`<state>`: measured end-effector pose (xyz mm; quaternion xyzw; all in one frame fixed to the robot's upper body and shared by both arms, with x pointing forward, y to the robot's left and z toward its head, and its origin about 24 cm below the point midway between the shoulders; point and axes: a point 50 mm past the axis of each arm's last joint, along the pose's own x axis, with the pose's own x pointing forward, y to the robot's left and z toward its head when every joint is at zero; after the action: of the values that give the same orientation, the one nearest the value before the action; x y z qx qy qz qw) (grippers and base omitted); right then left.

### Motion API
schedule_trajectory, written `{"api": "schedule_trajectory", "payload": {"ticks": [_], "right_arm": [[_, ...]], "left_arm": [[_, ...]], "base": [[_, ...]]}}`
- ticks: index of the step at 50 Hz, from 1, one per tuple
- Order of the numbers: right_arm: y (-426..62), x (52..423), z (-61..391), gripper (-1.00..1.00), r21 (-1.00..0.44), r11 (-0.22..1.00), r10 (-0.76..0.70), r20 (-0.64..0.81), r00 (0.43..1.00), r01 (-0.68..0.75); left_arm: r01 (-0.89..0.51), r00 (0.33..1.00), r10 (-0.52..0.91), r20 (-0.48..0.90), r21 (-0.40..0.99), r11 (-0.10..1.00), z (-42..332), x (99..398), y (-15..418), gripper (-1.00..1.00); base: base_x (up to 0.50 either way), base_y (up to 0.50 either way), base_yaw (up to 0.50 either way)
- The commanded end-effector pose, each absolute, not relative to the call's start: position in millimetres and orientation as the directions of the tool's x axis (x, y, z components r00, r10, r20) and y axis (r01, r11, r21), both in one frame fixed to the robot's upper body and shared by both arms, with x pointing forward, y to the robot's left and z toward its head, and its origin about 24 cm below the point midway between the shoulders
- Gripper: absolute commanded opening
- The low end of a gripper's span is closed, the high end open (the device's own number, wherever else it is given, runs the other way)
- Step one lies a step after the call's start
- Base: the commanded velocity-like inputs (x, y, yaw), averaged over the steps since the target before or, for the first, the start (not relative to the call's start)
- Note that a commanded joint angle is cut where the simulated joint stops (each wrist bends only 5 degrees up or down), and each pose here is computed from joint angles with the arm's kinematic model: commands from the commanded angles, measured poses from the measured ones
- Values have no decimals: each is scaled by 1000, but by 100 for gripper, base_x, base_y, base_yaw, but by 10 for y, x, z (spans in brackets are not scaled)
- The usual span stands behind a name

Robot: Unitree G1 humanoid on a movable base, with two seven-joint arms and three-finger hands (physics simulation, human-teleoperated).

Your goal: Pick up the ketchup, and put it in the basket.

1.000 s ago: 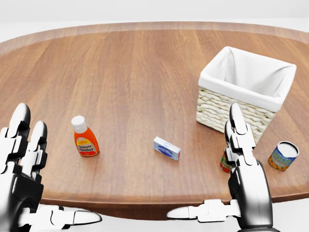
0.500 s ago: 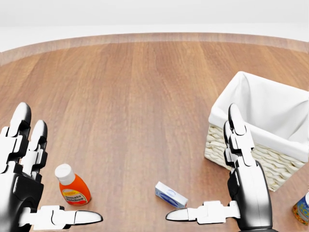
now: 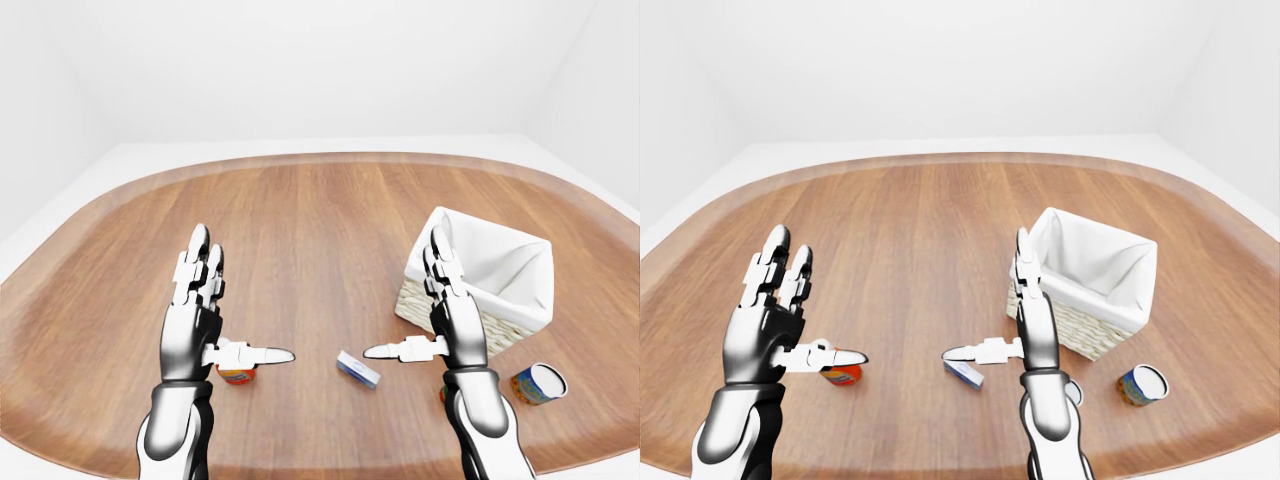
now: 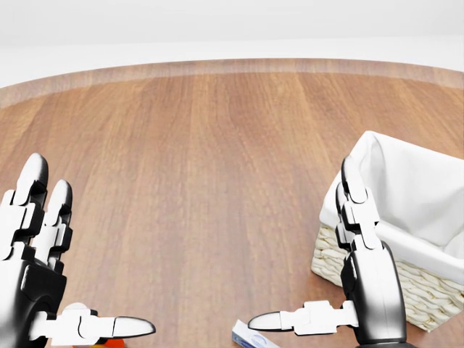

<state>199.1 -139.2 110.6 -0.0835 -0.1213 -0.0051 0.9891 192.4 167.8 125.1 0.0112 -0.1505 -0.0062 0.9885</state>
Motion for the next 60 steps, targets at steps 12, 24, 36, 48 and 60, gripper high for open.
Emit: {"api": "schedule_trajectory", "payload": {"ticks": [12,24,36,48,60], "right_arm": [[-1397,2006,1080,100,-169,985,3,234,972,38],[-1417,2010,1081,100,-166,985,-7,235,972,48],[-1428,2026,1062,100,-168,984,-16,233,972,56],[-1439,2039,1059,100,-171,983,-25,233,972,67],[-1446,2024,1070,100,-171,983,-24,236,972,66]], "left_arm": [[10,956,-18,292,32,999,1242,1918,1688,100],[-46,965,36,259,30,999,1165,1919,1835,100],[-97,975,82,204,65,993,999,1895,2019,100],[-132,978,111,178,106,986,787,1897,2149,100],[-151,986,139,96,123,981,579,1945,2240,100]], "base": [[0,0,0],[0,0,0],[0,0,0],[0,0,0],[0,0,0]]}}
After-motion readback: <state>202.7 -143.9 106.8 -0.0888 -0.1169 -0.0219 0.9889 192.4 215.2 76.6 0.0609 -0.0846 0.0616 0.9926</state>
